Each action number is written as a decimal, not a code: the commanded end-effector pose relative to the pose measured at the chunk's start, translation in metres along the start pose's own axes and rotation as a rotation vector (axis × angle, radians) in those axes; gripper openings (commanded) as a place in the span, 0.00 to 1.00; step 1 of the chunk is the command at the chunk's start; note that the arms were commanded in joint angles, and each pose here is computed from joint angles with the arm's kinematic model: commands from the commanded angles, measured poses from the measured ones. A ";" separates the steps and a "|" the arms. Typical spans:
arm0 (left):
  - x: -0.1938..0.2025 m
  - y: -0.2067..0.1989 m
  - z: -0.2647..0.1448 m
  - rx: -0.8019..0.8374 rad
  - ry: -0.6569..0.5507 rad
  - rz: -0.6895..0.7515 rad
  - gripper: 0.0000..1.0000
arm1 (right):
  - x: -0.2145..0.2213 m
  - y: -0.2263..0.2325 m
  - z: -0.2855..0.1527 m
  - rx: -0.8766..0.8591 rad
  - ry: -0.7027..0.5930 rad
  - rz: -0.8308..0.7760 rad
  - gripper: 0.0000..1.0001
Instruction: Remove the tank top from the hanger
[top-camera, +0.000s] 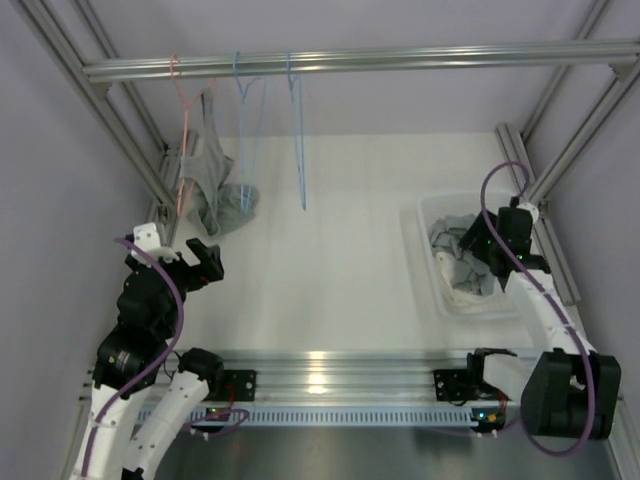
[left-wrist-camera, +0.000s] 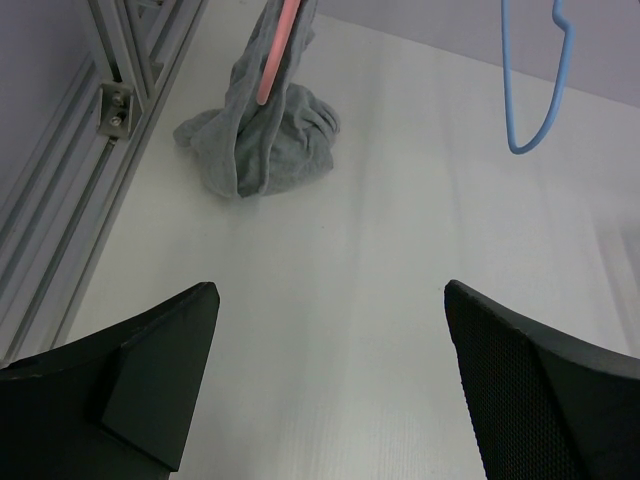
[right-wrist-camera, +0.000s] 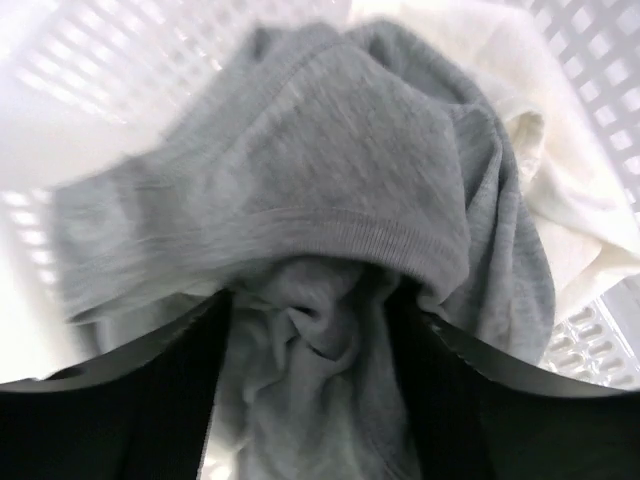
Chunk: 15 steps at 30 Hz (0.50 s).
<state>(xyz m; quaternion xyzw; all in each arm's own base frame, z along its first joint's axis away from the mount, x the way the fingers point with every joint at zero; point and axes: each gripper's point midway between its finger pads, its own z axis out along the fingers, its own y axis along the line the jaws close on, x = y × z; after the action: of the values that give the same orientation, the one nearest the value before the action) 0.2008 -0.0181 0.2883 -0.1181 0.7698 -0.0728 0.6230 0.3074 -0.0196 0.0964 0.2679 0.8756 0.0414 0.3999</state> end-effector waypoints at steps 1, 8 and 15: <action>-0.010 -0.004 0.002 0.011 -0.041 -0.021 0.99 | -0.064 0.017 -0.045 -0.044 -0.181 -0.007 0.72; -0.009 -0.001 0.008 -0.020 -0.029 -0.026 0.99 | -0.095 0.016 -0.092 -0.026 -0.273 -0.052 0.80; -0.011 0.016 0.013 -0.118 -0.033 0.001 0.99 | -0.099 0.085 -0.163 -0.316 -0.356 -0.294 0.99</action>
<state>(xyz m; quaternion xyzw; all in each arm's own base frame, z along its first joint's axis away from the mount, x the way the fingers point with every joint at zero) 0.2074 -0.0092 0.2823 -0.1364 0.7765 -0.0468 0.6134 0.2942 -0.0111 0.2595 0.1755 0.8094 0.0499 0.5582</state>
